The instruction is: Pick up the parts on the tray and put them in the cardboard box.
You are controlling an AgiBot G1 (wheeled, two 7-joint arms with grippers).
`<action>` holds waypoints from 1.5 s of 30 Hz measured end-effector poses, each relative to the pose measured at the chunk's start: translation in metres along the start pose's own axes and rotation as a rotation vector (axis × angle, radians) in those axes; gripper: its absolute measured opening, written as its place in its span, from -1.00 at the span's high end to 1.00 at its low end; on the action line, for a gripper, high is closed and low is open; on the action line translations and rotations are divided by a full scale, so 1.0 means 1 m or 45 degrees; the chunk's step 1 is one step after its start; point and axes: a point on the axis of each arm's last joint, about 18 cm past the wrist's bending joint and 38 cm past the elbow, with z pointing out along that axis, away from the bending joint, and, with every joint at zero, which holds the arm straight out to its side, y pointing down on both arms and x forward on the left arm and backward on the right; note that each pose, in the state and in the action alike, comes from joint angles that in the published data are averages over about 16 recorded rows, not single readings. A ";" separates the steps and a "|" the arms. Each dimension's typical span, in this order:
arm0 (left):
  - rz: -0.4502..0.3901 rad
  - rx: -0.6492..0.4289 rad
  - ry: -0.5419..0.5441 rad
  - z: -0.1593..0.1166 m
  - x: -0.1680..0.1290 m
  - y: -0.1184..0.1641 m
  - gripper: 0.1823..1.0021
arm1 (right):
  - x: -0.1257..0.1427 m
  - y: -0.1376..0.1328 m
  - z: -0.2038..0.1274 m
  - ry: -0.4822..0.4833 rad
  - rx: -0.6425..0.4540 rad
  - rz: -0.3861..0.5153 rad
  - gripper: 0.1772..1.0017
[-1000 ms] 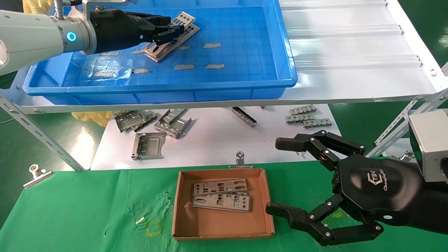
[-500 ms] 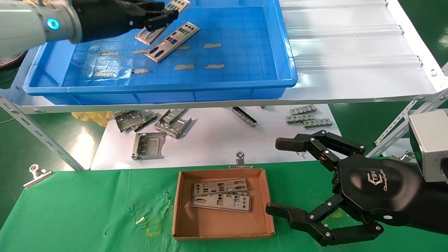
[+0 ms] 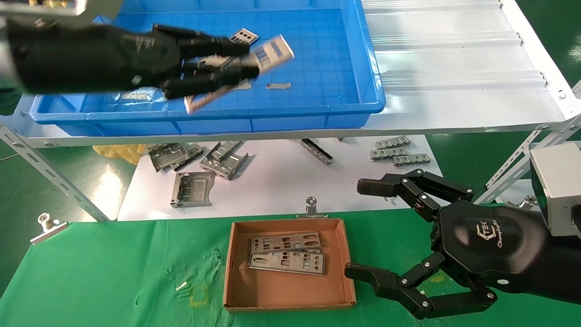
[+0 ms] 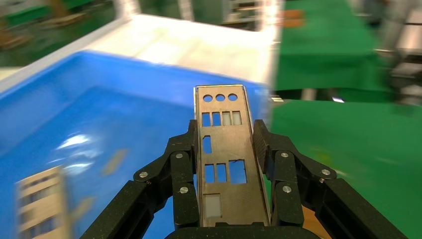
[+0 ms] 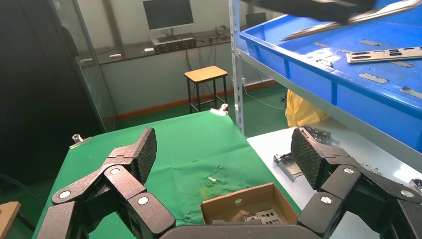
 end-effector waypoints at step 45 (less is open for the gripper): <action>0.280 -0.408 0.368 0.122 0.149 0.226 0.38 | 0.000 0.000 0.000 0.000 0.000 0.000 -1.00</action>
